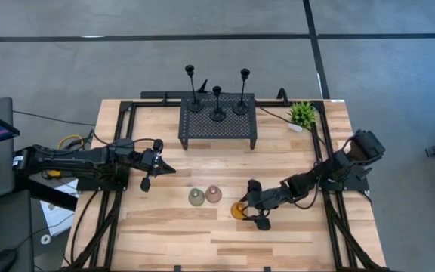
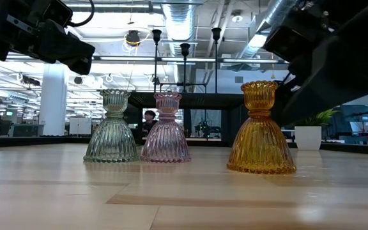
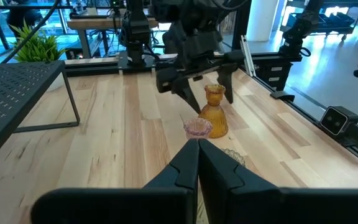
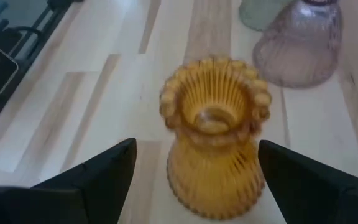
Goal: Pick & Place candle stick holders
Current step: Put the orange glass candle holder on the shelf
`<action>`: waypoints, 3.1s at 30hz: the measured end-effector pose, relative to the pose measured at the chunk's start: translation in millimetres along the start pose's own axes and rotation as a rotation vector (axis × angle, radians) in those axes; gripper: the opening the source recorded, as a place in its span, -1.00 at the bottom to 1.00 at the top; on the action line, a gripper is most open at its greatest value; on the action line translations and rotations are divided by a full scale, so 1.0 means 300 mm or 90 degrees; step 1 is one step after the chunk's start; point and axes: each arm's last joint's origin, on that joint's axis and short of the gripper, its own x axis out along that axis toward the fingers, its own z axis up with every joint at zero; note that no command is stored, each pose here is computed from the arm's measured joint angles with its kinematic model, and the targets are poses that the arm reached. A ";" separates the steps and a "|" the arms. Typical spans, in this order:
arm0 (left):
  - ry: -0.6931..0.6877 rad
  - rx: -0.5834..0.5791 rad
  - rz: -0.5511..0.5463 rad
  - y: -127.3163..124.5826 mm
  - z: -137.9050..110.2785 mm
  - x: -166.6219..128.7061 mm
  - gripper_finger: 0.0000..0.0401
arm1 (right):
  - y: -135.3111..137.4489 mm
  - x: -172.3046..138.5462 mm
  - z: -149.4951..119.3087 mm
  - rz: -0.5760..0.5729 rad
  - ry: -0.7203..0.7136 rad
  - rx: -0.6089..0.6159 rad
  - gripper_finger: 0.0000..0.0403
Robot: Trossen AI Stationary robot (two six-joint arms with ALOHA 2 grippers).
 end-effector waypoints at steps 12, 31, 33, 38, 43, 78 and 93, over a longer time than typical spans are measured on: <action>0.000 0.000 0.000 0.000 0.000 0.000 -0.95 | 0.000 0.010 0.048 -0.002 -0.023 0.009 0.53; -0.004 0.001 0.001 0.000 0.003 0.000 -0.95 | -0.007 0.011 0.052 -0.006 -0.027 0.033 -0.20; -0.004 0.001 0.000 0.000 0.002 0.000 -0.95 | -0.007 0.011 0.052 -0.006 -0.027 0.033 -0.28; -0.005 0.001 0.001 0.000 0.003 0.000 -0.95 | -0.007 0.011 0.052 -0.006 -0.027 0.033 -0.38; -0.004 0.001 0.001 0.000 0.002 0.000 -0.95 | -0.008 -0.001 0.059 -0.005 -0.029 0.035 -0.32; -0.005 0.002 0.001 0.000 0.003 0.000 -0.95 | -0.324 -0.309 0.329 -0.177 -0.242 0.110 -0.39; 0.001 0.020 0.049 0.008 0.002 0.000 -0.95 | -0.477 -0.431 0.489 -0.305 -0.229 0.095 -0.40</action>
